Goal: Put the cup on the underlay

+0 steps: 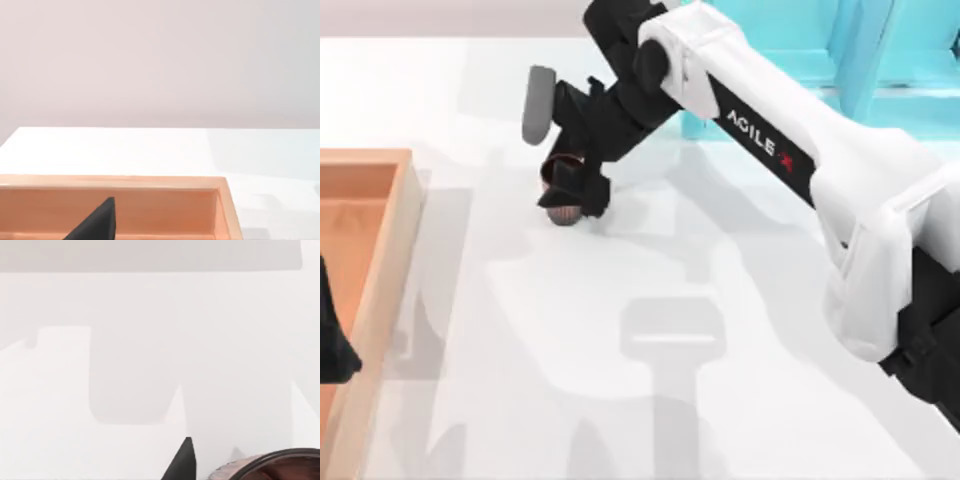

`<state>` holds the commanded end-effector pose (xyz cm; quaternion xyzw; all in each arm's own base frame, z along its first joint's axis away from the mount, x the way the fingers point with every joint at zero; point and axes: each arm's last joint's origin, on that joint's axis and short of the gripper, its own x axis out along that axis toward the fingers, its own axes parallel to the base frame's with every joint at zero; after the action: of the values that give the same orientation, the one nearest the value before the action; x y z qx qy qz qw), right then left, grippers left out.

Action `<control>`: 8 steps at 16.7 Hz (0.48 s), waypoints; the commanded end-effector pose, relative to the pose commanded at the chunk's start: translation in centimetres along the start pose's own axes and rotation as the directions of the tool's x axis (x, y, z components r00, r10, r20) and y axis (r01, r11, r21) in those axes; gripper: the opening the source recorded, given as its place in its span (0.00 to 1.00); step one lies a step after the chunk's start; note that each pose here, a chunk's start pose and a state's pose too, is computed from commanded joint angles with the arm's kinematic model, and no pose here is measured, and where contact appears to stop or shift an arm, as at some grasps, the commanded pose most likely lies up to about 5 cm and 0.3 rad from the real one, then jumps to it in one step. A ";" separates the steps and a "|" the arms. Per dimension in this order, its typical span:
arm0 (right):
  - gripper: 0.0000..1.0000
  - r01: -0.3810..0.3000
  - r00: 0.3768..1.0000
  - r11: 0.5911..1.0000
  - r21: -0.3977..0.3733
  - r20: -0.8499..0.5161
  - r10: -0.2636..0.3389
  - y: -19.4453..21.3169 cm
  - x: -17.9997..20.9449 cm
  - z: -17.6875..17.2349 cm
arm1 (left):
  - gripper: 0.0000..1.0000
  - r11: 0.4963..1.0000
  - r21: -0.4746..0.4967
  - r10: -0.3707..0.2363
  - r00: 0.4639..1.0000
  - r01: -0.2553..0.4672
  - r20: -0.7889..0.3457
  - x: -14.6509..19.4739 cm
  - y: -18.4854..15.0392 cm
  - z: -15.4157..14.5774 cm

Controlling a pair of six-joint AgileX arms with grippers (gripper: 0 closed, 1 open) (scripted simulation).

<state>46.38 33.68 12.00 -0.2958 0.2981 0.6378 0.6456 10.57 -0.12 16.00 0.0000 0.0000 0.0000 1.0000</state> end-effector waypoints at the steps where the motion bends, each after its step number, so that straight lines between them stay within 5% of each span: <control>1: 0.00 0.000 1.000 1.000 0.000 0.000 0.000 0.0 0.0 0.0 | 1.00 1.000 0.000 0.000 1.000 0.000 0.000 0.0 0.0 0.0; 8: 0.00 0.065 0.998 0.997 0.052 -0.030 -0.063 0.0 -3.4 1.3 | 1.00 1.000 0.000 0.000 1.000 0.000 0.000 0.0 0.0 0.0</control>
<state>46.31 32.44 15.46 -0.2970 0.3145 0.6043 0.6691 10.57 -0.12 16.00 0.0000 0.0000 0.0000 1.0000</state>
